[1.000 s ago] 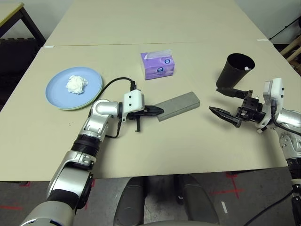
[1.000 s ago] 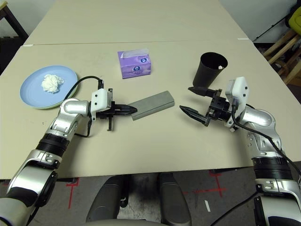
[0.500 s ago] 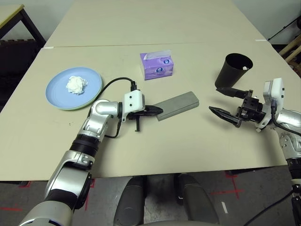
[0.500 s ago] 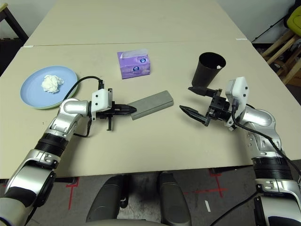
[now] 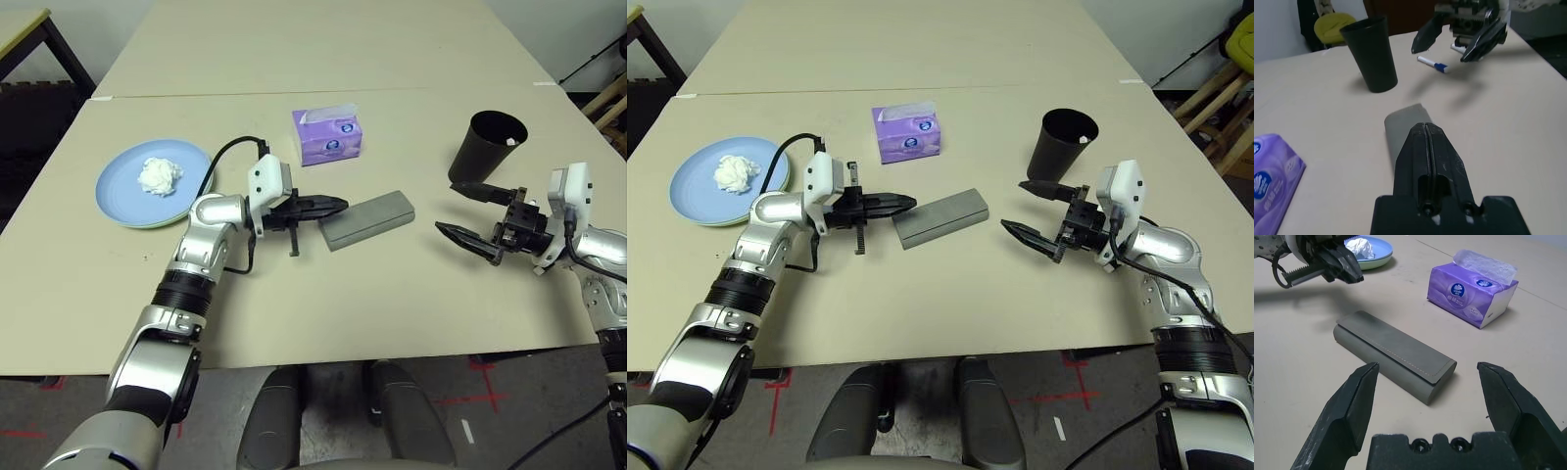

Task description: Organize and tidy the items on the table.

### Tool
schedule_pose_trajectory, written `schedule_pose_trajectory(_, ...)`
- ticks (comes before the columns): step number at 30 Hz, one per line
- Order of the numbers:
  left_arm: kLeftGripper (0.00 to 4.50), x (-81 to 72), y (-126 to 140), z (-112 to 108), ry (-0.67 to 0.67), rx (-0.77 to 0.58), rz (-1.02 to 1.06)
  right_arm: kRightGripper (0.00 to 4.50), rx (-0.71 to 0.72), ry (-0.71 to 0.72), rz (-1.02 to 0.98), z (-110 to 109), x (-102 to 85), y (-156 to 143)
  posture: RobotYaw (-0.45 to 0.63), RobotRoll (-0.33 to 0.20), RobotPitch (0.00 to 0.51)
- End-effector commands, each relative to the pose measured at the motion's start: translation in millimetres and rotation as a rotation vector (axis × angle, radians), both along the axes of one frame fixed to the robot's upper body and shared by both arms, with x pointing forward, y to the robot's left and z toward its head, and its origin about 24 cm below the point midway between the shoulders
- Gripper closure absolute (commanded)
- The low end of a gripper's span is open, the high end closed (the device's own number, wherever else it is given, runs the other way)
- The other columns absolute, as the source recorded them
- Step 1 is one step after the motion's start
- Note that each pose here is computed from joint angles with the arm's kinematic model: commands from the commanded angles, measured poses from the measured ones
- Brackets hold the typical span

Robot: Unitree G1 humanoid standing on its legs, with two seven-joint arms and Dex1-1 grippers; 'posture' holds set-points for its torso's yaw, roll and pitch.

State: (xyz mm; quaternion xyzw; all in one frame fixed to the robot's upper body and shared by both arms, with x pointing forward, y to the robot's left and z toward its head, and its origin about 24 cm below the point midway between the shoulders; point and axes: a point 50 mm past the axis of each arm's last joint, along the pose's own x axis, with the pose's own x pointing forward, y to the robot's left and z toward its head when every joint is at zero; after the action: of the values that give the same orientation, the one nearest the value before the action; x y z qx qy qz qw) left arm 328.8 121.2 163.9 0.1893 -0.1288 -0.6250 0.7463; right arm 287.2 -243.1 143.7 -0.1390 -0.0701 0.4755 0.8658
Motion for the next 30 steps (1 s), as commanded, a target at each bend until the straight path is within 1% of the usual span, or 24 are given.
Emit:
schedule_pose_trajectory(1, 4.43, -2.5, -7, 4, -0.003, 0.010, -0.033, 0.00, -0.011, 0.001, 0.001, -1, -0.7, -2, 0.03, 0.000, 0.164)
schedule_pose_trajectory(6, 4.43, -1.8, 0, 1, 0.033, 0.039, -0.034, 0.00, 0.011, 0.024, -0.011, -2, -1.5, -3, 0.02, 0.000, 0.167)
schedule_pose_trajectory(8, 4.43, -2.1, 5, 2, 0.061, 0.022, -0.030, 0.00, 0.032, 0.022, -0.034, -1, -1.7, -6, 0.02, 0.000, 0.169)
schedule_pose_trajectory(10, 4.07, -0.7, 9, 3, 0.074, 0.003, -0.008, 0.00, 0.040, 0.018, -0.047, 1, -2.0, -8, 0.01, 0.000, 0.171)
schedule_pose_trajectory(11, 3.85, 0.3, 12, 3, 0.073, -0.001, 0.009, 0.00, 0.039, 0.018, -0.050, 1, -2.6, -8, 0.01, 0.000, 0.171)
schedule_pose_trajectory(12, 3.50, 1.4, 14, 3, 0.073, -0.002, 0.026, 0.00, 0.038, 0.018, -0.053, 0, -3.2, -9, 0.01, 0.000, 0.171)
schedule_pose_trajectory(17, 1.64, 9.7, 22, 7, 0.057, -0.054, 0.109, 0.00, 0.041, 0.019, -0.057, 0, -5.3, -9, 0.01, 0.000, 0.167)
schedule_pose_trajectory(18, 1.32, 10.8, 22, 8, 0.056, -0.062, 0.116, 0.00, 0.042, 0.019, -0.056, 0, -5.5, -8, 0.01, 0.000, 0.167)
schedule_pose_trajectory(21, 0.13, 9.6, 26, 9, 0.053, -0.054, 0.089, 0.00, 0.047, 0.023, -0.061, 1, -5.1, -7, 0.01, 0.000, 0.168)
schedule_pose_trajectory(22, 0.06, 8.2, 27, 8, 0.058, -0.043, 0.069, 0.00, 0.051, 0.030, -0.069, 1, -4.7, -7, 0.00, 0.000, 0.172)
schedule_pose_trajectory(25, 0.06, 5.3, 31, 7, 0.074, -0.008, 0.032, 0.00, 0.055, 0.035, -0.074, 2, -5.1, -6, 0.00, 0.000, 0.175)
schedule_pose_trajectory(30, 0.06, 5.7, 33, 7, 0.085, -0.010, 0.034, 0.00, 0.055, 0.036, -0.083, 2, -8.6, -8, 0.00, 0.000, 0.176)
